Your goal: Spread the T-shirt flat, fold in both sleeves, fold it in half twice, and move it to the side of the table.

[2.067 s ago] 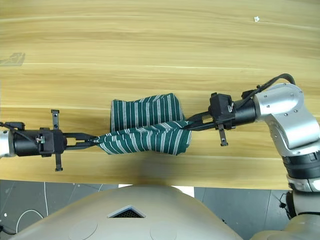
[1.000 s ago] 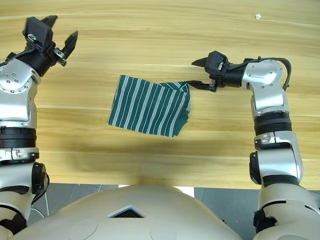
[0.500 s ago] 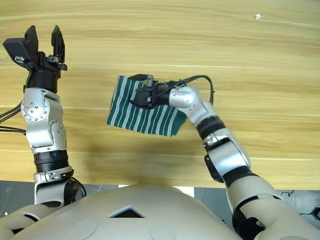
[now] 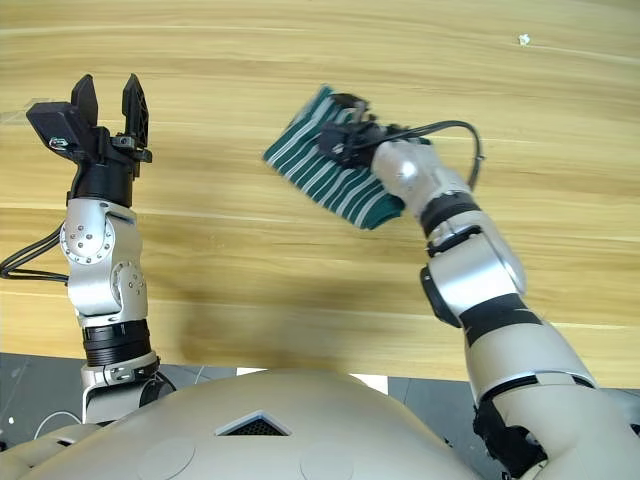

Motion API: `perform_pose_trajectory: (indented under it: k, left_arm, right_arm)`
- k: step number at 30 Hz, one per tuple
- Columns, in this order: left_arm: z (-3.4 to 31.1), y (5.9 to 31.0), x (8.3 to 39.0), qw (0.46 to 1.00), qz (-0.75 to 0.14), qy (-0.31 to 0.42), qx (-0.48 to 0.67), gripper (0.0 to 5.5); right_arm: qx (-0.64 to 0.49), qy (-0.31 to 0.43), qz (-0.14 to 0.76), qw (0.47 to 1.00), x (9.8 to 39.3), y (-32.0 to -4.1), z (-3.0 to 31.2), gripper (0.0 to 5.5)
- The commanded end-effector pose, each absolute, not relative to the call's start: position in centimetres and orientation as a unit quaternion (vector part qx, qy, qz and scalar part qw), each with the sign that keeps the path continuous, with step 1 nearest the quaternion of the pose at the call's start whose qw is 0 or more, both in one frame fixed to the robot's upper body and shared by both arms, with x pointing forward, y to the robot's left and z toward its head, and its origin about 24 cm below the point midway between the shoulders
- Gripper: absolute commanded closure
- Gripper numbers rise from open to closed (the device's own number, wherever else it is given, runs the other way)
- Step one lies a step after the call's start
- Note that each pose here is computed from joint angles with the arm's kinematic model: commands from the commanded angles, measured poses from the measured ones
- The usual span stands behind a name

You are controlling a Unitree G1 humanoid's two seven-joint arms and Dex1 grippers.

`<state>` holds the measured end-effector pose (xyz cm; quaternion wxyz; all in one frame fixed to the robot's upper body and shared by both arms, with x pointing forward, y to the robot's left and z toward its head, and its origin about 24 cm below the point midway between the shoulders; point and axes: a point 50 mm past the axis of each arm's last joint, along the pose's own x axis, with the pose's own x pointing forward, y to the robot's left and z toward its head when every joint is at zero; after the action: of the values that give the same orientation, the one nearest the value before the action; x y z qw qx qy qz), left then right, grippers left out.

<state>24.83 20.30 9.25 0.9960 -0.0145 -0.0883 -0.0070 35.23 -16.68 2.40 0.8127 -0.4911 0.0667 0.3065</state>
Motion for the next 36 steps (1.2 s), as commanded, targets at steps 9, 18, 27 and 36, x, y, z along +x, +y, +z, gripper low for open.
perform_pose_trajectory:
  k: [9,18,27,36]
  left_arm:
    - [8.5,20.2,22.3,0.994,0.004,-0.06,-0.095,2.49]
    - [9.3,19.1,22.6,0.993,-0.008,-0.087,-0.075,2.49]
    - [11.5,17.0,23.9,0.985,-0.047,-0.158,-0.052,2.49]
    - [7.8,15.7,24.9,0.974,0.024,-0.176,0.138,2.49]
  right_arm:
    - [-0.438,0.288,0.072,0.849,25.5,-33.1,-2.7,1.77]
    - [-0.506,-0.024,-0.048,0.861,31.5,-31.5,6.8,1.77]
    - [-0.329,-0.305,0.031,0.893,31.1,-19.8,11.2,1.77]
    - [-0.017,-0.243,0.065,0.968,28.5,-15.6,5.4,1.77]
